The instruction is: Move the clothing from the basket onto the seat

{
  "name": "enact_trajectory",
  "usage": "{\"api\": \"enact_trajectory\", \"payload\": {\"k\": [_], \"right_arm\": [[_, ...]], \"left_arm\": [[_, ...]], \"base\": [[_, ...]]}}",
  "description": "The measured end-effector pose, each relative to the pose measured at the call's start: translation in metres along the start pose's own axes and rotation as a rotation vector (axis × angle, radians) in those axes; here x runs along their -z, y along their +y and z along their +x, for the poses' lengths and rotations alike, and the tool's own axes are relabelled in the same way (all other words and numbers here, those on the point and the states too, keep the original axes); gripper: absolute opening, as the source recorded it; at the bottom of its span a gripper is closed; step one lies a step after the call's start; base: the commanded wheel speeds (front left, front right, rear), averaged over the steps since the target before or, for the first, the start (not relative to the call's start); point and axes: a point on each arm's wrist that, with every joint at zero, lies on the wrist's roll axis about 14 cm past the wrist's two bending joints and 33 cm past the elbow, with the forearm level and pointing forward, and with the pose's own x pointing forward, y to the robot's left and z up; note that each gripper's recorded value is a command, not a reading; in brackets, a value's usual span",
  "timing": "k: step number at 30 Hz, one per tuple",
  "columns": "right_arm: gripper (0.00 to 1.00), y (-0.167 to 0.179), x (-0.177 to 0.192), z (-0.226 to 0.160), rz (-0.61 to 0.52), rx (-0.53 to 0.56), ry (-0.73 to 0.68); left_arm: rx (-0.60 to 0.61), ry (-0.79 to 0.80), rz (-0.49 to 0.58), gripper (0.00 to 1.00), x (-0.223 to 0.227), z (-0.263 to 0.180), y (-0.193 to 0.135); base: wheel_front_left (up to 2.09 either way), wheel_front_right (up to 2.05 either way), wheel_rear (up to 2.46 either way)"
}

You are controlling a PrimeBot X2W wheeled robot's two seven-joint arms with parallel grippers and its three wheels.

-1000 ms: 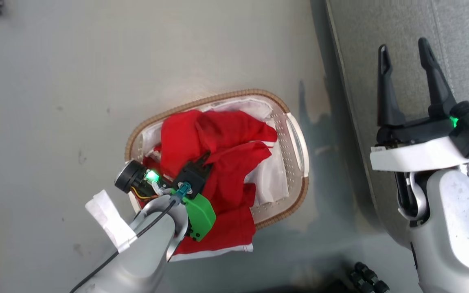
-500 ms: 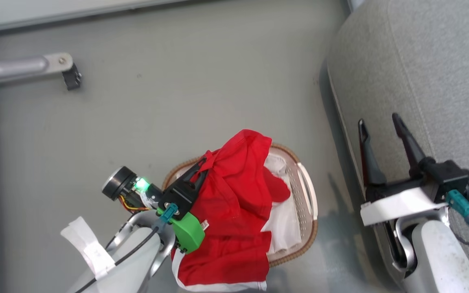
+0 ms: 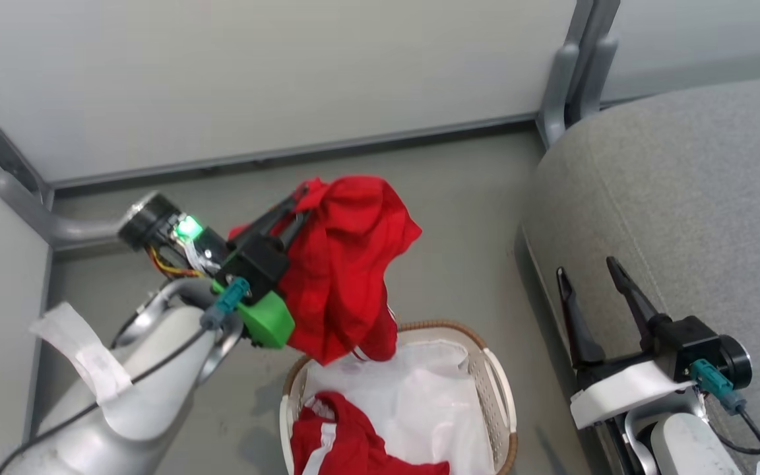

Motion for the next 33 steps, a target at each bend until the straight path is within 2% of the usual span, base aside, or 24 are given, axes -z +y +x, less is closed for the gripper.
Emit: {"api": "enact_trajectory", "payload": {"k": [6,12,24,33], "right_arm": [[1.0,0.011,-0.02,-0.01,-0.007,-0.024,-0.05],[1.0,0.016,-0.024,-0.016,-0.021,-0.038,-0.055],[1.0,0.051,-0.034,-0.003,-0.046,-0.155,-0.083],[1.0,0.116,-0.055,0.017,-0.013,-0.358,-0.136]], "left_arm": [[-0.055,-0.12,0.129,0.0,-0.068,0.003,0.041],[-0.084,-0.192,0.168,0.0,-0.106,0.01,0.062],[-0.066,-0.263,0.189,0.0,-0.142,0.02,0.056],[-0.067,-0.29,0.193,0.0,-0.163,0.022,0.05]], "base": [[0.0,0.0,0.0],[0.0,0.0,0.0],[0.0,0.0,0.0],[0.0,0.0,0.0]]}}
